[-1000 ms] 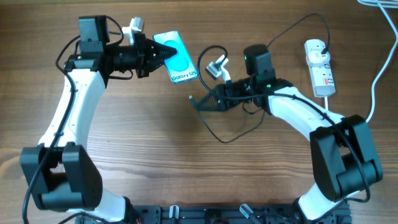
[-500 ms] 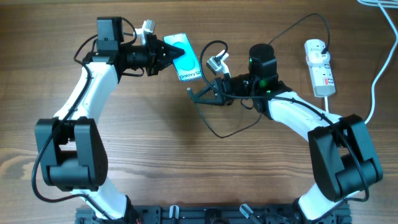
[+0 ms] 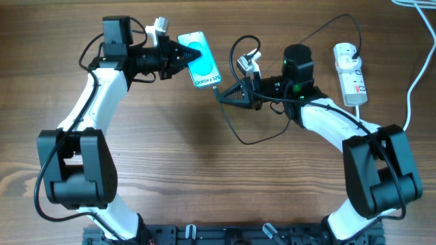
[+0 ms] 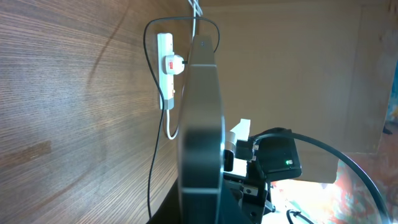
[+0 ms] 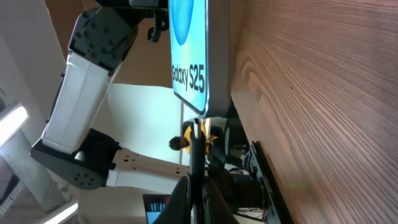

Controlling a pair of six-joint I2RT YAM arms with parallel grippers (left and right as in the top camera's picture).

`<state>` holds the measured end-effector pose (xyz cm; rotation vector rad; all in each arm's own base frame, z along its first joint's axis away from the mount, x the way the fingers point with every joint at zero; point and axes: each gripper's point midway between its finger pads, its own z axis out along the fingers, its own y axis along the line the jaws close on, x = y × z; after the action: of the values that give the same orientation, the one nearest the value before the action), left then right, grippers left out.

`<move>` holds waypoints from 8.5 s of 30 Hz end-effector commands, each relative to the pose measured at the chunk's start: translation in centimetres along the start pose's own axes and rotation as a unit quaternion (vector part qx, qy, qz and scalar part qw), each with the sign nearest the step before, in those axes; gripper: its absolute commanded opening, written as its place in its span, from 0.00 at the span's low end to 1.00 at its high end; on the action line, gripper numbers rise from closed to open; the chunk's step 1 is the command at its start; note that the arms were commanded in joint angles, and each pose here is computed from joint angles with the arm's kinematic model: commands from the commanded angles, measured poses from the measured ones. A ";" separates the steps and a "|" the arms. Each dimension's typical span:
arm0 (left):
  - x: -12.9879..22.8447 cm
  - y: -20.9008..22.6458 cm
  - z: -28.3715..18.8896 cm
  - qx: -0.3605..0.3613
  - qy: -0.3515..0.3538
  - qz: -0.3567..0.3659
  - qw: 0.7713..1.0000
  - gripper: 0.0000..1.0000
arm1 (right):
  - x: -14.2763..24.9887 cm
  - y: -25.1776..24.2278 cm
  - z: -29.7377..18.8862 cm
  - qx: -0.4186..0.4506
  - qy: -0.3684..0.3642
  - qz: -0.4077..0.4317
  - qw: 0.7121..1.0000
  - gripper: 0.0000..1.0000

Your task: Plug charger to phone and switch on socket

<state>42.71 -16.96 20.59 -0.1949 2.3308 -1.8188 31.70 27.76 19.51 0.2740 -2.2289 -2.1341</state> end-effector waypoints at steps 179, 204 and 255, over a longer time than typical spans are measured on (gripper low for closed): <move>11.4 -0.5 2.3 0.081 0.152 0.293 0.940 0.04 | -3.3 5.9 -25.6 0.489 -0.417 -0.241 0.728 0.69; 8.0 12.4 16.2 -0.045 0.159 0.150 0.975 0.04 | 4.5 5.8 -25.0 0.529 -0.392 -0.164 0.734 0.73; 4.1 15.3 4.8 -0.468 0.052 0.049 0.881 0.40 | 4.7 0.6 -30.7 0.573 -0.506 0.060 0.642 0.57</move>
<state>37.64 -25.22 0.83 0.0103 3.1064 -0.8724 31.63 -0.14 21.37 -0.8274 -3.7400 -0.4994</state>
